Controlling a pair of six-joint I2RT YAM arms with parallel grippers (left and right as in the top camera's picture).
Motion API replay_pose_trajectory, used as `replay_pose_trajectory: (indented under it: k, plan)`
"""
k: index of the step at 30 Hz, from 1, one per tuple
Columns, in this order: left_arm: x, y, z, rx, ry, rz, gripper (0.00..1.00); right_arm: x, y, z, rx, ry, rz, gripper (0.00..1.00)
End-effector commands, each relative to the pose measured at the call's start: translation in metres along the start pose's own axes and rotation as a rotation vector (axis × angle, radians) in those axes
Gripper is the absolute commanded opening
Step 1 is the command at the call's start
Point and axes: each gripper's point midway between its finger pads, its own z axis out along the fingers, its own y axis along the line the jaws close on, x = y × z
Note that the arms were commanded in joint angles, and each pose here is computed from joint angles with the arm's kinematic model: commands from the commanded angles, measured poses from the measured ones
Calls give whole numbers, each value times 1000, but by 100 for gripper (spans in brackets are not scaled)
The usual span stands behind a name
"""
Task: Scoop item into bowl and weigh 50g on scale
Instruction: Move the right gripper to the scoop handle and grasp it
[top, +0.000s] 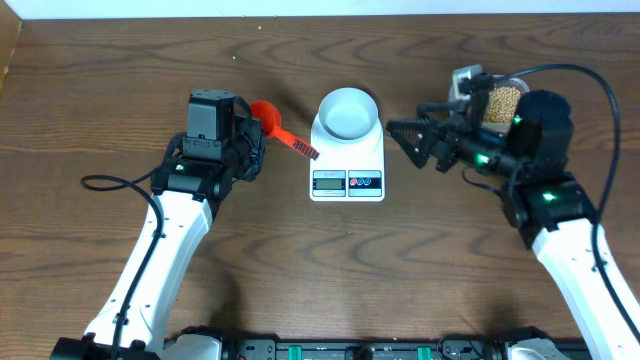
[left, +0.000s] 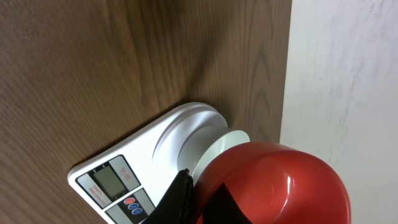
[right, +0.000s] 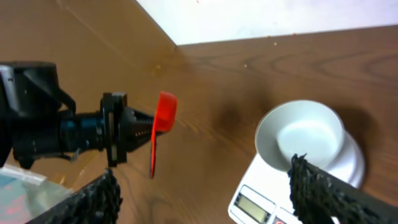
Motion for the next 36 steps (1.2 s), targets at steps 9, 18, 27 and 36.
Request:
replay_pose_trajectory:
  k: [9, 18, 27, 36]
  plan:
    - [21, -4, -2, 2, 41, -118, 7, 18, 16, 60, -117, 56, 140, 71]
    - [29, -3, -1, -2, 55, -135, 7, 35, 19, 80, -110, 92, 208, 63]
    - [32, -3, -1, -4, 60, -131, 7, 47, 39, 87, -151, 124, 189, 55]
    - [48, -2, 0, -10, 89, -100, 7, 62, 50, 92, -166, 162, 115, 39]
